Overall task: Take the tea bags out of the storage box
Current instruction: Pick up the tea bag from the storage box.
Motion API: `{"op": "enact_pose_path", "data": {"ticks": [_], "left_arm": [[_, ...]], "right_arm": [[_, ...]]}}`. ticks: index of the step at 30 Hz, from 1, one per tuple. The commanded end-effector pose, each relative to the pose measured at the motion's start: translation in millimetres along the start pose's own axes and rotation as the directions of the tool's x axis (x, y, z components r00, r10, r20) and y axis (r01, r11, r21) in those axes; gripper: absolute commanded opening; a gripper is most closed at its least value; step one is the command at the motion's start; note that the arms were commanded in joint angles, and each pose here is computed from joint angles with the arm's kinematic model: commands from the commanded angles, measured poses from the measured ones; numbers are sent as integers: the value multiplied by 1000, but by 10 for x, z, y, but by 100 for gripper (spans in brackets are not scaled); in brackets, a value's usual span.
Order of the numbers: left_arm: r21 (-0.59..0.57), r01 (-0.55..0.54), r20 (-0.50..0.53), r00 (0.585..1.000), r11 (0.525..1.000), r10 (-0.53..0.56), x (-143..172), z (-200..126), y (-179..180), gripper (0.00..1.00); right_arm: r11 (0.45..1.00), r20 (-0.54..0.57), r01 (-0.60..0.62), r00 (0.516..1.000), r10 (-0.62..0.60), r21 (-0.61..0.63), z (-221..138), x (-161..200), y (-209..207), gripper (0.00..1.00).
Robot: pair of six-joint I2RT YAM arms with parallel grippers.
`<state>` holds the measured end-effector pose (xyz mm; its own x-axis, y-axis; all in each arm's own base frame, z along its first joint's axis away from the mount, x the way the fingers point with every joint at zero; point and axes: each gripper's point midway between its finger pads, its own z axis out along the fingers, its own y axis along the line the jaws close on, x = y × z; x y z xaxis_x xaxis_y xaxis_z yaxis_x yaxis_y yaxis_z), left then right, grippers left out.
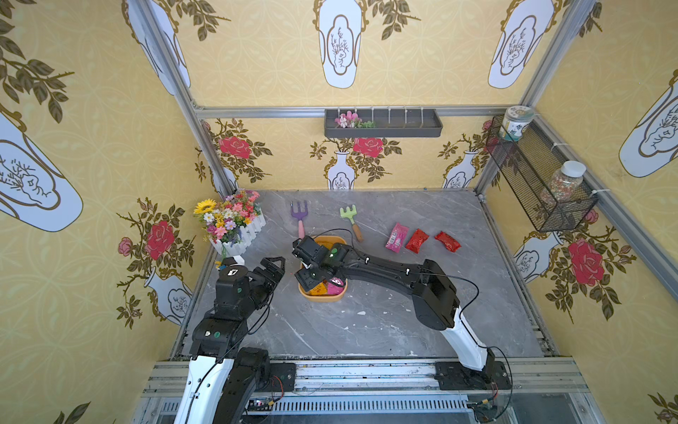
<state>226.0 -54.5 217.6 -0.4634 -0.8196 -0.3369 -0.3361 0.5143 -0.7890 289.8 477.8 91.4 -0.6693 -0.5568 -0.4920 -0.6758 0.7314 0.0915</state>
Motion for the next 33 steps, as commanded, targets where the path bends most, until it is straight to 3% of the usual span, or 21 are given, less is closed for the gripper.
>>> {"op": "enact_pose_path", "data": {"ticks": [1,21,33], "left_arm": [[-6,-14,-12,1000,1000,14,20,1,13,94],[-1,-7,-14,1000,1000,7,61,-24,65,95],[14,-4,-14,1000,1000,5,35,-9,-5,95]], "right_arm": [[999,-7,0,1000,0,32,48,35,-34,73],[998,1,-20,1000,20,55,164,62,-27,64],[997,94,-77,993,77,-7,-230,-155,28,57]]}}
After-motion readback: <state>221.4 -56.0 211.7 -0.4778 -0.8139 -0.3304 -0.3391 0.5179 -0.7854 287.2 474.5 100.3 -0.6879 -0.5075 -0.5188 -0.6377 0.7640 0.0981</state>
